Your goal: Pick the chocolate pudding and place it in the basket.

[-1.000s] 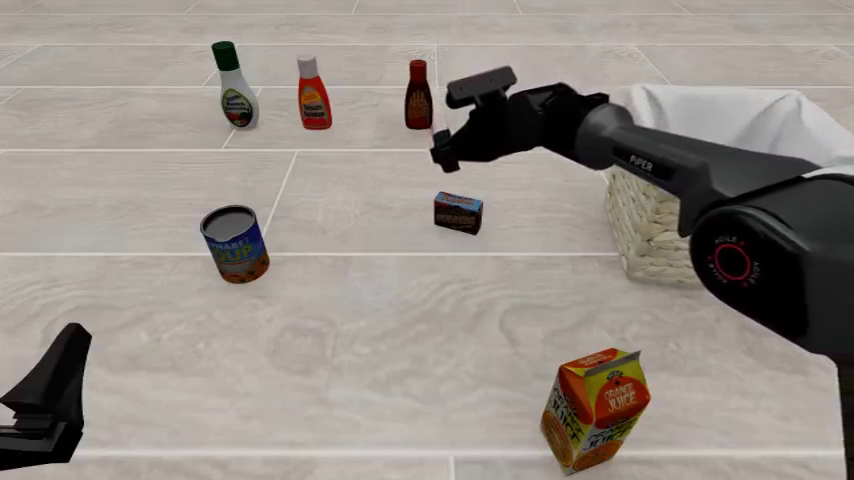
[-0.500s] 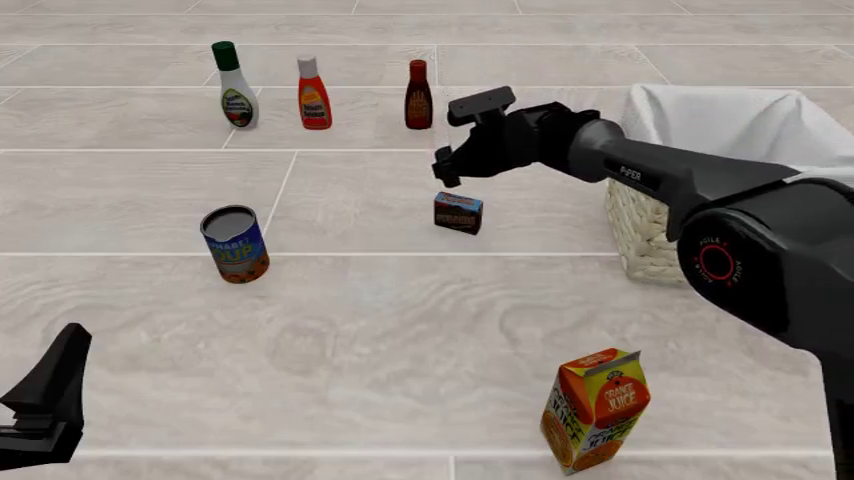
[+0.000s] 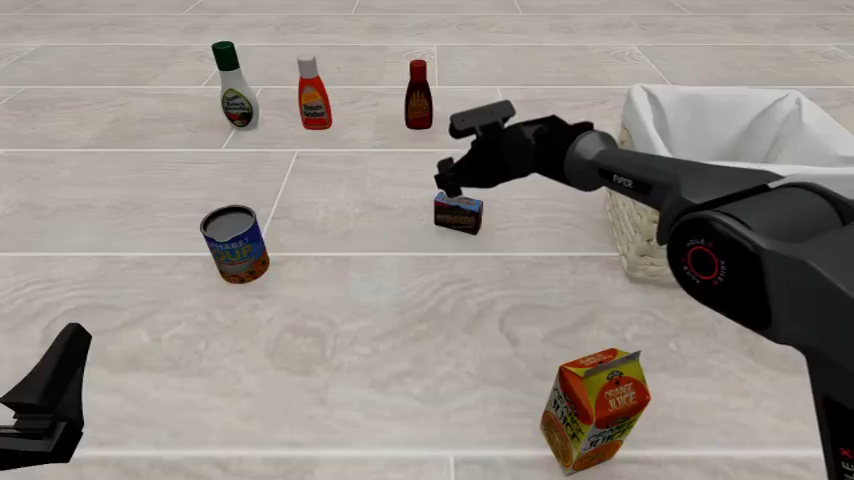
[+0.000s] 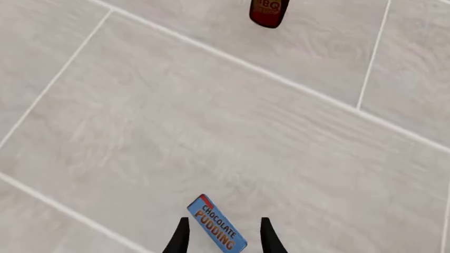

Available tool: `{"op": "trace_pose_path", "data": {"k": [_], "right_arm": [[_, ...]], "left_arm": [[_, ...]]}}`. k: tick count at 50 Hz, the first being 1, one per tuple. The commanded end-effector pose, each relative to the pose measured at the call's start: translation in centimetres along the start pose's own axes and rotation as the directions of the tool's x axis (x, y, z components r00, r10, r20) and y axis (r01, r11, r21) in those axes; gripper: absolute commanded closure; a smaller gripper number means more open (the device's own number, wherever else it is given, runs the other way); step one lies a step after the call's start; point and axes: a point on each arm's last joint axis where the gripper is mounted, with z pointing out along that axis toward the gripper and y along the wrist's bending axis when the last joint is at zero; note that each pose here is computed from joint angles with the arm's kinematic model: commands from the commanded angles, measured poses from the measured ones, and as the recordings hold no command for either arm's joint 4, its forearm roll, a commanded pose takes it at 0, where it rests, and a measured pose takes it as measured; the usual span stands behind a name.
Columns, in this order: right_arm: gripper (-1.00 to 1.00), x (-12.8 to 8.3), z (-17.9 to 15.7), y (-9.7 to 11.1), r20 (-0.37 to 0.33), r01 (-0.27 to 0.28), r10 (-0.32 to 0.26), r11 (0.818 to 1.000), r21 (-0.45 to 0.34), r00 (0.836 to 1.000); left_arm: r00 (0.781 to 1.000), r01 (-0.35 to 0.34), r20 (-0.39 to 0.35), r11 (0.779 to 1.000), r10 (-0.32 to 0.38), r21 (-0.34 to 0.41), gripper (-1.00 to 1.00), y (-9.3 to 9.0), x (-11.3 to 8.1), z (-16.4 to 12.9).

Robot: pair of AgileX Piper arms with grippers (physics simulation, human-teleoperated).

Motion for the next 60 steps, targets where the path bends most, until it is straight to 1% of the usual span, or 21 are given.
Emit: {"op": "trace_pose_path", "data": {"k": [1,28,60], "right_arm": [[-1.00,0.7,0.8,-0.1,-0.012,-0.007,0.007,1.000,0.001,1.000],[-1.00,2.3,2.2,-0.1,-0.038,-0.022,0.022,1.000,0.002,0.999],[-1.00,4.3,3.7,0.4,-0.068,-0.029,0.028,1.000,-0.004,0.997]], "left_arm": [[1.000,0.000,0.000,1.000,0.000,0.000,-1.00,0.0,0.0,0.0],[1.000,0.000,0.000,1.000,0.000,0.000,-1.00,0.0,0.0,0.0],[1.000,0.001,0.001,1.000,-0.001,0.000,-1.00,0.0,0.0,0.0]]}}
